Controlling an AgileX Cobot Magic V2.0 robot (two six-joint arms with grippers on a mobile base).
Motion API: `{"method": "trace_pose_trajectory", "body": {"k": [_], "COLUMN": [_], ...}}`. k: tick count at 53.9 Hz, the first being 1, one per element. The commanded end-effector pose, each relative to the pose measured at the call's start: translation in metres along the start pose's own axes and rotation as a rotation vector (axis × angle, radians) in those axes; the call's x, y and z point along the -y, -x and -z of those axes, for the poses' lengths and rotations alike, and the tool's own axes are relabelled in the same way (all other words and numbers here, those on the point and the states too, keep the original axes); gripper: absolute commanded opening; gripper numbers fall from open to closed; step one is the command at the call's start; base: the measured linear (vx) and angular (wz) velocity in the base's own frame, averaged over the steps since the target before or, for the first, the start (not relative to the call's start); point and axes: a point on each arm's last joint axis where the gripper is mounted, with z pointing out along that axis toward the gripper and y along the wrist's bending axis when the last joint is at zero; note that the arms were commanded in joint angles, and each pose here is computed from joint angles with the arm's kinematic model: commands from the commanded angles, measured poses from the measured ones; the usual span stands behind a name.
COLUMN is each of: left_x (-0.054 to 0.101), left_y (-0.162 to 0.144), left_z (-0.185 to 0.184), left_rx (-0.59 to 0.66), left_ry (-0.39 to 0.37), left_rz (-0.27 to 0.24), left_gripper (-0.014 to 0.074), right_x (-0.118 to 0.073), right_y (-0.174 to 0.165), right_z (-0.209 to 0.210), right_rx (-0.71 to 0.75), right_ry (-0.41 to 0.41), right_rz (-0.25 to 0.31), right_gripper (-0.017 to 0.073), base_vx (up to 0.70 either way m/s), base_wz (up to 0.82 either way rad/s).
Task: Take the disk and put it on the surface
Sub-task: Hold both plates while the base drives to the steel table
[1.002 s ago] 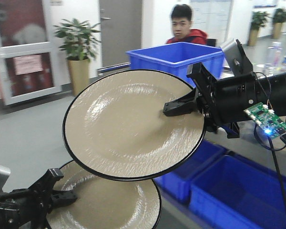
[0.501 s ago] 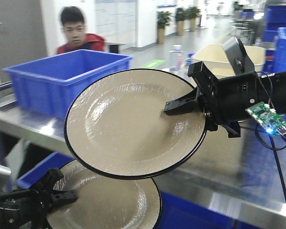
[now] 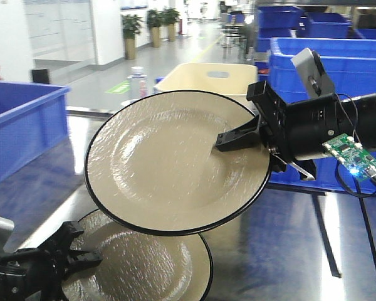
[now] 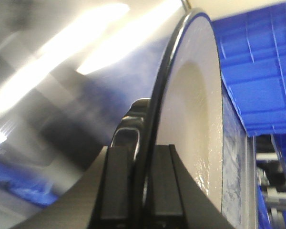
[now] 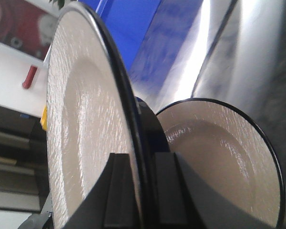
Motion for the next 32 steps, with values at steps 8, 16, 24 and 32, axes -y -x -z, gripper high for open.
{"method": "trace_pose_trajectory", "body": {"k": [8, 16, 24, 32], "left_x": [0.0194, 0.0194, 0.0194, 0.0194], "left_y": [0.0023, 0.0023, 0.0023, 0.0023], "left_z": [0.0089, 0.0089, 0.0089, 0.0089], "left_rx": [0.003, 0.003, 0.003, 0.003], "left_ry": [-0.093, -0.093, -0.093, -0.093], "left_rz": [0.043, 0.043, 0.043, 0.043], "left_gripper": [0.0001, 0.0001, 0.0001, 0.0001], "right_x": [-0.0305, -0.0305, -0.0305, -0.0305], "right_y": [0.0081, 0.0081, 0.0081, 0.0081], "right_z": [0.0198, 0.0198, 0.0198, 0.0198], "right_rx": [0.116, 0.116, 0.116, 0.116], "right_ry": [0.120, 0.120, 0.120, 0.120], "right_rz": [-0.008, -0.008, -0.008, -0.008], "right_gripper": [-0.0008, -0.0008, -0.0008, -0.0008], "base_vx": [0.24, 0.21, 0.18, 0.14], "base_wz": [-0.45, -0.41, -0.35, -0.27]}}
